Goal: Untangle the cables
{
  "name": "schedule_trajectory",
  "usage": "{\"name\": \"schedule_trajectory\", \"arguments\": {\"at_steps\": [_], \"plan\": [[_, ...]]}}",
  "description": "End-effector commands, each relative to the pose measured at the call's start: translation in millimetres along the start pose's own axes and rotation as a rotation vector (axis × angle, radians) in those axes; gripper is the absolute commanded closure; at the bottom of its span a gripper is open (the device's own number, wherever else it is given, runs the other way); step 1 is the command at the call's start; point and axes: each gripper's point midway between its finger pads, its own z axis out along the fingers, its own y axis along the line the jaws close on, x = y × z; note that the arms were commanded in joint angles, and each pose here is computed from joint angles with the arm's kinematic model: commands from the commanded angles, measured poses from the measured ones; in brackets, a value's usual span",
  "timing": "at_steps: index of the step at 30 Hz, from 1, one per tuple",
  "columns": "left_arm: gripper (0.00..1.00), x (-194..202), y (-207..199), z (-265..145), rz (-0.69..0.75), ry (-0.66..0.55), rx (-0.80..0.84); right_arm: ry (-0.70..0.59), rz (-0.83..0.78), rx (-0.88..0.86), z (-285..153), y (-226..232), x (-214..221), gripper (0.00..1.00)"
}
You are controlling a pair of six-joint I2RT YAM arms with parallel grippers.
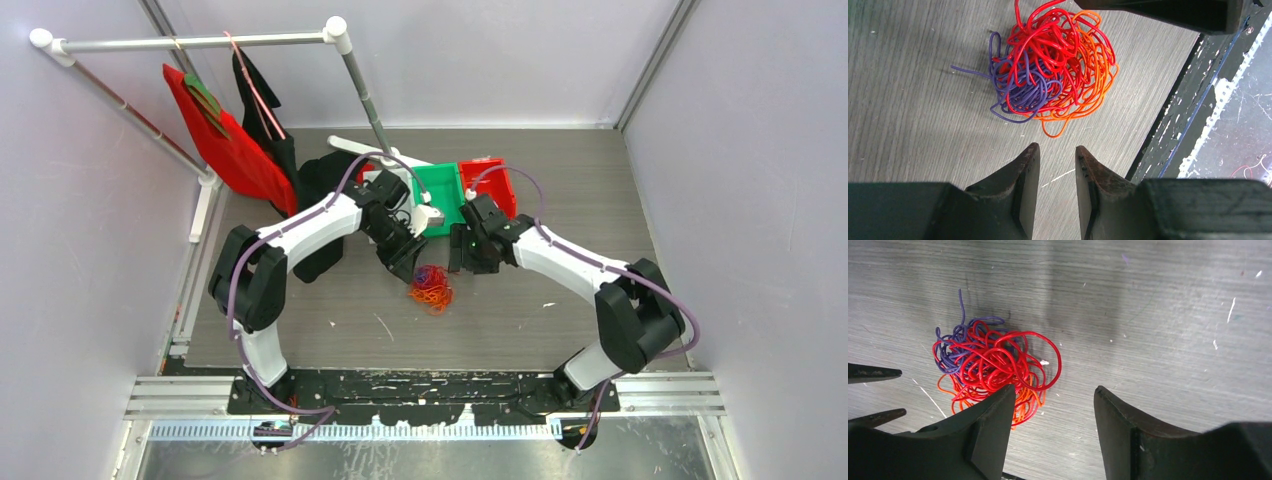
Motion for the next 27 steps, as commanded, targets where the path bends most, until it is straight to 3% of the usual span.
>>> {"name": "schedule_trajectory", "arguments": {"at_steps": [1,9,17,21,24,26,27], "plan": [[0.67,-7.1,-4.1,-6.2,0.039,-0.028,-0.002,-0.032,-0.188,-0.017,-7.1,6.0,-21.1,0.34],[0.67,-7.4,-6.2,-13.4,0.062,-0.027,-0.015,0.029,-0.388,-0.148,2.4,24.6,-17.3,0.34],[0.68,-4.7,-7.4,-23.8,0.092,-0.025,-0.033,0.077,-0.389,-0.150,23.3,23.0,-9.0,0.44],[0.69,-3.0,-5.8,-28.7,0.087,-0.023,-0.040,0.077,-0.365,-0.171,32.2,29.1,-10.0,0.57],[0.70,0.0,-4.2,-33.0,0.085,-0.021,-0.046,0.068,-0.353,-0.197,28.3,34.9,-10.6,0.75],[0.70,1.0,-3.4,-35.4,0.087,-0.020,-0.053,0.045,-0.338,-0.207,18.9,37.1,-12.7,0.96],[0.71,1.6,-3.3,-36.3,0.088,-0.019,-0.057,0.028,-0.325,-0.209,12.9,37.7,-14.3,0.99]]}}
